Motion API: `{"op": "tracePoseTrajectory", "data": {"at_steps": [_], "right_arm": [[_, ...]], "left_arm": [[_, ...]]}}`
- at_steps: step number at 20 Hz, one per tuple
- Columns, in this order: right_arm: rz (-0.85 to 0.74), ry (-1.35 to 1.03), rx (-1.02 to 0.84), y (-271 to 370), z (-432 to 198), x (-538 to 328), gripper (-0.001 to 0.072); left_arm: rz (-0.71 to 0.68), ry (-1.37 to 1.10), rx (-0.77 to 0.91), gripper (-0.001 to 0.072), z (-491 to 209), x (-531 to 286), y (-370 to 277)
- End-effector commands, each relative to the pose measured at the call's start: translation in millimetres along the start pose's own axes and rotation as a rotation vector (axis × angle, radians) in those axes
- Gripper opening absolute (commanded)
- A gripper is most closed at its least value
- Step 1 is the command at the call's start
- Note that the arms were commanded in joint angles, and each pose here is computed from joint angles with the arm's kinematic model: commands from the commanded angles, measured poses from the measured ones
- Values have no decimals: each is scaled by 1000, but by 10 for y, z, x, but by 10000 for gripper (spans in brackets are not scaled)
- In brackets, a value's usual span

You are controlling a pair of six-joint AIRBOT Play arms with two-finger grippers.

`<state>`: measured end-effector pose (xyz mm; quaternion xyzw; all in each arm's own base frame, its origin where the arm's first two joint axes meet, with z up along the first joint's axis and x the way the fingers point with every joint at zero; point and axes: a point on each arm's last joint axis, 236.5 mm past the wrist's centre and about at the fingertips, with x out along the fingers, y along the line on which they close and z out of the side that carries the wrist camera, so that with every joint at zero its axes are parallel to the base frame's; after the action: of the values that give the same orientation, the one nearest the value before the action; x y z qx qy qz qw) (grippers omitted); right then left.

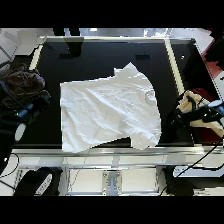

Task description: Fold the shirts.

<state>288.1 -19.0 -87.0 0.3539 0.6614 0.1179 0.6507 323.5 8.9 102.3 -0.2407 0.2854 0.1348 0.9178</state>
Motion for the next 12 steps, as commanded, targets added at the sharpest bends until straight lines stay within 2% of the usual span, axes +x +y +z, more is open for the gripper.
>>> {"op": "tracePoseTrajectory", "data": {"at_steps": [1, 6, 7, 9, 10, 12], "right_arm": [[84, -16, 134, -69, -331, 442, 554], [104, 7, 154, -29, -404, 470, 553], [110, 13, 157, -15, -418, 468, 521], [120, 28, 143, 11, -452, 465, 206], [123, 30, 140, 19, -458, 463, 136], [143, 41, 119, 66, -483, 455, 132]], "left_arm": [[-140, -95, -78, 430, 89, -306, -148], [-170, -125, -92, 429, 154, -433, -175], [-170, -125, -92, 430, 152, -432, -174], [-167, -118, -95, 429, 138, -423, -170], [-156, -98, -103, 429, 91, -414, -147], [-30, 46, -137, 419, -264, -370, 129]]}}
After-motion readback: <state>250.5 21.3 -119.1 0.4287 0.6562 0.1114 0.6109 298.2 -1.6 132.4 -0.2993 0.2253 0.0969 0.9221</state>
